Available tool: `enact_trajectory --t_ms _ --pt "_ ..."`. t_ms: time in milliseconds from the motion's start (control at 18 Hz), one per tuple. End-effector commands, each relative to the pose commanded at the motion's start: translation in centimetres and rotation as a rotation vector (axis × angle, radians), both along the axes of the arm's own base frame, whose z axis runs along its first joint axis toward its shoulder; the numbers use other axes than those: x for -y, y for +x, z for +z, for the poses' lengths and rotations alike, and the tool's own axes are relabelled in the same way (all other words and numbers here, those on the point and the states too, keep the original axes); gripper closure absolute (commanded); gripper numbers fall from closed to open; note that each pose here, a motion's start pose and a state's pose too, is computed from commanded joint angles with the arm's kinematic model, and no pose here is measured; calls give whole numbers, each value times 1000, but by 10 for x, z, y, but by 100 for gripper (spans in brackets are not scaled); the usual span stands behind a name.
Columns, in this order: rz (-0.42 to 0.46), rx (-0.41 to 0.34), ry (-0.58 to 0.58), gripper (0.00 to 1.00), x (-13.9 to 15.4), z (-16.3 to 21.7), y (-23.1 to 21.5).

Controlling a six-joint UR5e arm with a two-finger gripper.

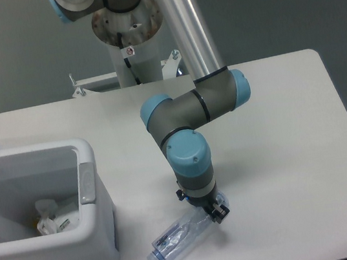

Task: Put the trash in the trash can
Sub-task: 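Lift the water bottle off the table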

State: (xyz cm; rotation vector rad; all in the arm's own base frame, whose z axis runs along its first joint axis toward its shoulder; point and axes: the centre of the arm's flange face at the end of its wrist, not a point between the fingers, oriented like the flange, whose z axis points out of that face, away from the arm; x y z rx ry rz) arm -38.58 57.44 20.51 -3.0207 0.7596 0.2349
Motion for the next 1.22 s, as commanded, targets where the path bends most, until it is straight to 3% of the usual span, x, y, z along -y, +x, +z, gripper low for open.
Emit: enact_trajectory --t_ms 333,667,944,1222 --pt "29 -18 47 42 11 30 -17" --pt "186 16 290 42 20 115 -52" --pt "389 101 535 42 24 201 -51" --pt "512 204 701 42 17 282 -4"
